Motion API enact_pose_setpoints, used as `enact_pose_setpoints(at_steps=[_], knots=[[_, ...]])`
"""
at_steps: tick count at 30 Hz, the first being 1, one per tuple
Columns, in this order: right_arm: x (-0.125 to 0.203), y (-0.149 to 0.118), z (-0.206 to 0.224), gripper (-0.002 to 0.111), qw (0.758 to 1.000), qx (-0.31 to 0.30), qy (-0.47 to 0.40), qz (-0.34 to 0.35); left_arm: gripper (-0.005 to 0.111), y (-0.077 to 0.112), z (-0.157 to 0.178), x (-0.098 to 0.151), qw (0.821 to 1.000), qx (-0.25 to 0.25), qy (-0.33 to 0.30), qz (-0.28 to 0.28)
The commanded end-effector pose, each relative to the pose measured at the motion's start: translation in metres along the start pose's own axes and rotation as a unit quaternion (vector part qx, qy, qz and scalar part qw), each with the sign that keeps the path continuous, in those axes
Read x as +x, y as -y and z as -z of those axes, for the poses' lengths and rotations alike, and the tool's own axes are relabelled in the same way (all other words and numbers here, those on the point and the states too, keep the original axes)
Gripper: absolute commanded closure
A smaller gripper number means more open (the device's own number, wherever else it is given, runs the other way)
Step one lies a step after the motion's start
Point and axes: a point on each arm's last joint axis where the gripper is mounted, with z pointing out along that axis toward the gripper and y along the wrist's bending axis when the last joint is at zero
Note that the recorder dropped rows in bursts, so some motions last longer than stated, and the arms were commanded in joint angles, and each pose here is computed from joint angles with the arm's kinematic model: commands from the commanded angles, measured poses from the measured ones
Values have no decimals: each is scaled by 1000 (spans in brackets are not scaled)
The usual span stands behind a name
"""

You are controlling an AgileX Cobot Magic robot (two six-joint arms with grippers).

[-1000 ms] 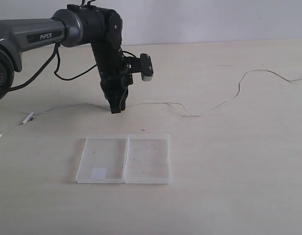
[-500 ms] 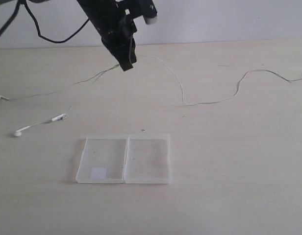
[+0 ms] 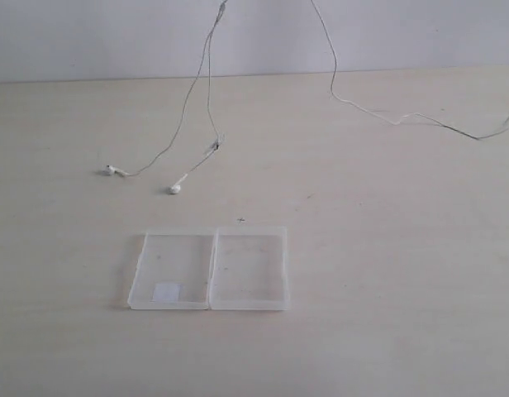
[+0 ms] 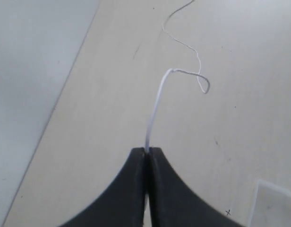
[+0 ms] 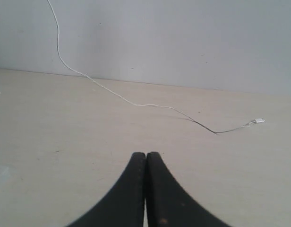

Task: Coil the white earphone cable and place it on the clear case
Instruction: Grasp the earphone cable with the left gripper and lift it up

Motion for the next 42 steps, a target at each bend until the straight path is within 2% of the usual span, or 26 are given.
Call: enact_pose_setpoints(at_steps=[1, 8, 12, 19, 29, 33, 42], knots=[[1, 0, 0, 108, 1000, 0, 4, 4, 107, 7, 39, -15, 999, -17, 32, 2], [1, 0, 0, 108, 1000, 0, 4, 4, 107, 16, 57, -17, 1000, -2, 26, 6], [1, 0, 0, 108, 1000, 0, 4, 4, 107, 23, 63, -13, 1000, 26, 0, 1], [1, 0, 0, 108, 1000, 0, 4, 4, 107, 32, 98, -23, 1000, 4, 28, -10], [1, 0, 0, 108, 1000, 0, 4, 4, 107, 61, 172, -40, 993, -24, 106, -40], [1, 0, 0, 108, 1000, 0, 4, 4, 107, 64, 186, -43, 990, -48, 129, -44], [1, 0, 0, 108, 1000, 0, 4, 4, 107, 65, 189, -44, 989, -50, 133, -45]])
